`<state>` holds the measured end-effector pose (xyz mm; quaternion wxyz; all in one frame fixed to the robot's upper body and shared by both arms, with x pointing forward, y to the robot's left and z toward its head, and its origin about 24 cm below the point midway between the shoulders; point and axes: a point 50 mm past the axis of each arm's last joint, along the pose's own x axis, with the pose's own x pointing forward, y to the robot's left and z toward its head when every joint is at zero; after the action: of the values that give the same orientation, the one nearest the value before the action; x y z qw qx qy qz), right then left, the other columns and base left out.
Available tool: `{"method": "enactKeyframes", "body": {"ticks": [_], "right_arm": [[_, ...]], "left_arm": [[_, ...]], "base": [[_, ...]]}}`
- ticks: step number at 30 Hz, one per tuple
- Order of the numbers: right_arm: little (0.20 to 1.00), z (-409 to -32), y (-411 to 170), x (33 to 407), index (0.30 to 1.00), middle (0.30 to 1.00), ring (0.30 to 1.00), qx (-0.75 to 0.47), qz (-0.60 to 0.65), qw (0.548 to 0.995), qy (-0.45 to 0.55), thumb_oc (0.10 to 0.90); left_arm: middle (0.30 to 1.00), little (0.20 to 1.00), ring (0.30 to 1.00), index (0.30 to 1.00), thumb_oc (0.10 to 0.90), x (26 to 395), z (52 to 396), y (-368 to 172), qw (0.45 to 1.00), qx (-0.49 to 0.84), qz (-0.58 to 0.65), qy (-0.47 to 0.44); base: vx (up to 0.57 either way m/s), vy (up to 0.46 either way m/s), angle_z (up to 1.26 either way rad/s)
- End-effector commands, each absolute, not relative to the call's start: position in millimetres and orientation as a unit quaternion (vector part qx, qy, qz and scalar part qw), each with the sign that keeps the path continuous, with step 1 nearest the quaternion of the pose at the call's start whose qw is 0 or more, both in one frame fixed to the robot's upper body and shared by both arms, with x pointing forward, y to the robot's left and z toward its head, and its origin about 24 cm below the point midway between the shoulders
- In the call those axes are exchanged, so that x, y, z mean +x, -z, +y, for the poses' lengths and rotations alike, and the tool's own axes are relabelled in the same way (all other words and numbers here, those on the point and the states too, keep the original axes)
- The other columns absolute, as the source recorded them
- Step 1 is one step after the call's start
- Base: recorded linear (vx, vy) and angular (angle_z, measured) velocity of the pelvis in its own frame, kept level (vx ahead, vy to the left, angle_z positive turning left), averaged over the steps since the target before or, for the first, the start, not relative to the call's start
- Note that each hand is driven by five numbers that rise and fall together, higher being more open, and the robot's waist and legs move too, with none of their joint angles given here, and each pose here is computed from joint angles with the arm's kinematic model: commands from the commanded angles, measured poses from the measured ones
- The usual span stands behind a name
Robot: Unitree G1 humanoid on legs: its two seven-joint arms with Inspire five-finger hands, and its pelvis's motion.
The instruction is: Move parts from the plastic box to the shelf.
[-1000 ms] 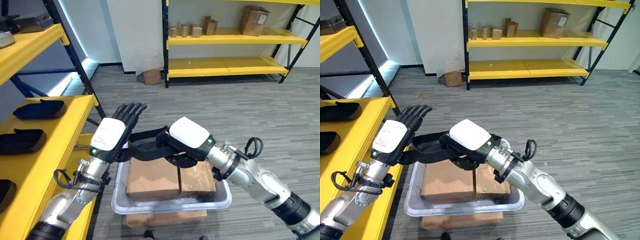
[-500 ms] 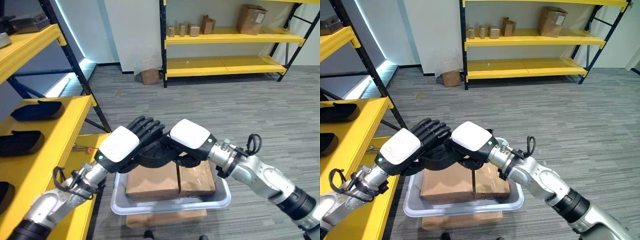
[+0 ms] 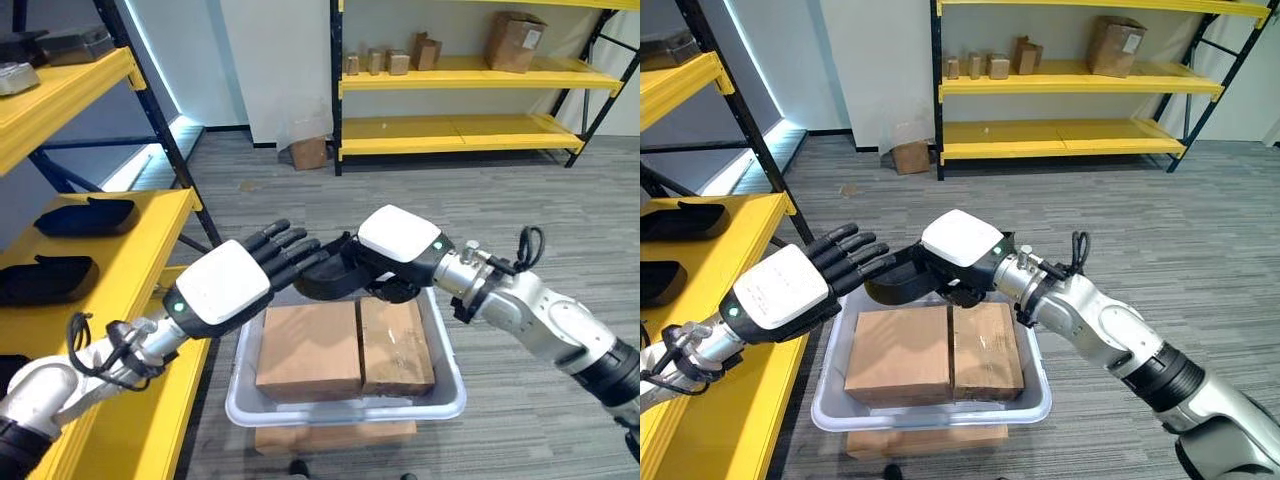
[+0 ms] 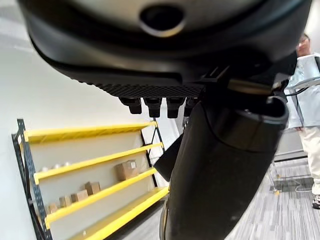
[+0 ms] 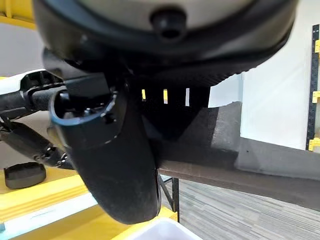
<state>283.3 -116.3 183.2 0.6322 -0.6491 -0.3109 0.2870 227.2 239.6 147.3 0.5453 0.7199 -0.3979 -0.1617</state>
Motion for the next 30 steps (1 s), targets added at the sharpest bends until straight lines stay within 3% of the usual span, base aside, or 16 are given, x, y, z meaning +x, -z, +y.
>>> {"method": "enactKeyframes", "body": {"ticks": [1,17,30], "right_arm": [[0.3,-91.1,-237.9,277.0,0.3,0.3,0.3,-0.618,-0.419,0.613,-0.258,0.4],[0.3,-51.2,-240.0,243.3,0.3,0.3,0.3,-0.555,-0.477,0.602,-0.32,0.4],[0.3,-64.3,-251.0,257.9,0.3,0.3,0.3,-0.586,-0.457,0.611,-0.272,0.4]], "left_arm": [[1.0,1.0,1.0,1.0,0.9,239.5,231.4,-192.9,0.531,0.698,-0.471,0.092],[1.0,1.0,1.0,1.0,0.9,271.5,212.2,-140.9,0.612,0.71,-0.337,0.087],[1.0,1.0,1.0,1.0,0.9,268.2,206.1,-116.9,0.632,0.708,-0.278,0.146]], "base": [[0.0,0.0,0.0],[0.0,0.0,0.0],[0.0,0.0,0.0]]}}
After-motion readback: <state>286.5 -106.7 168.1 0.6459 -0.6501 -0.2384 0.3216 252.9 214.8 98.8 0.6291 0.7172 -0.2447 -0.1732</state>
